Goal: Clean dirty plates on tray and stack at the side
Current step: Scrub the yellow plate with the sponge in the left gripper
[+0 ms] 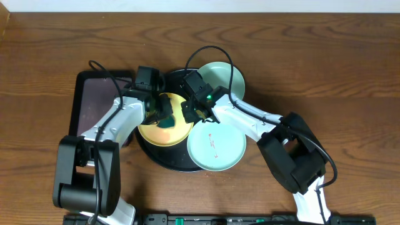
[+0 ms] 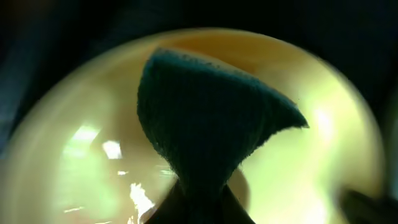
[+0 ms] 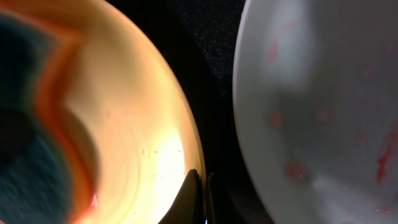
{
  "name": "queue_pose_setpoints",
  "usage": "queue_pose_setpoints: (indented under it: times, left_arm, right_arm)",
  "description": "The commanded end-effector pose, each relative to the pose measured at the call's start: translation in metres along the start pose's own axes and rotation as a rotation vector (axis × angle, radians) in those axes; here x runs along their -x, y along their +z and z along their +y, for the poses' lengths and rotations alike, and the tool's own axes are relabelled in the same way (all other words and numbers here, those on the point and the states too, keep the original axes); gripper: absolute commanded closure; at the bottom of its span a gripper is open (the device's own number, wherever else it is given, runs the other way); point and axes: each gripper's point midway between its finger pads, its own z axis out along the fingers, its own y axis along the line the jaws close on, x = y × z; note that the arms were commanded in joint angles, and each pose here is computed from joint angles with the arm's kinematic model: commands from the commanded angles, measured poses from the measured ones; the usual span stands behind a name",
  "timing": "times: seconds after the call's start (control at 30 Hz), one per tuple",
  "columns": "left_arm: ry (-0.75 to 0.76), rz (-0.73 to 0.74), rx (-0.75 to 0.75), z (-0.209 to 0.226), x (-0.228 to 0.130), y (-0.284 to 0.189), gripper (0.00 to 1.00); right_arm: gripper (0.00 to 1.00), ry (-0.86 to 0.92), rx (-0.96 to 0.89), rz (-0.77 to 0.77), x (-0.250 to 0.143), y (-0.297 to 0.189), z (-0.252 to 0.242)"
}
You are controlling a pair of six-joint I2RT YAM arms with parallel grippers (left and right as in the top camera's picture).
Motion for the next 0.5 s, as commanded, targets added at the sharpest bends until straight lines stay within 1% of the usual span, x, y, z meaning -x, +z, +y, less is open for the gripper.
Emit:
queue_pose_setpoints:
  times: [0.0,0.03,0.1,0.23,0.37,0.43,0.47]
  left_arm:
    - [-0.103,-0.135,0.31,0.057,0.016,-0.007,0.93]
    - [-0.108,-0.137,0.342,0.063,0.015,-0.009,0.93]
    - [-0.103,-0.101,0.344,0.064,0.007,-0.009,0.92]
    - [-0.094,0.068,0.241,0.048,-0.027,-0.004,0.93]
    - [0.028,0.231,0.031,0.014,-0.054,-0.004,0.92]
    - [0.113,0.294,-0.133,-0.012,-0.065,-0.008,0.93]
    - [0.139,0.311,-0.19,-0.021,-0.068,-0.01,0.93]
  right_arm:
    - [0.99,-0.025,0.011,0.038,-0.009,0.009,0.002]
    - [0.99,-0.025,0.011,0.038,-0.009,0.009,0.002]
    - [0.99,-0.024,0.011,0.038,-0.009,0.009,0.002]
    - [0.99,-0.025,0.013,0.033,-0.008,0.009,0.003]
    - [0.99,-0.025,0.013,0.034,-0.008,0.009,0.003]
    - [0.99,-0.025,0.013,0.034,-0.008,0.009,0.003]
    - [0.99,-0.025,0.013,0.034,-0.008,0.009,0.003]
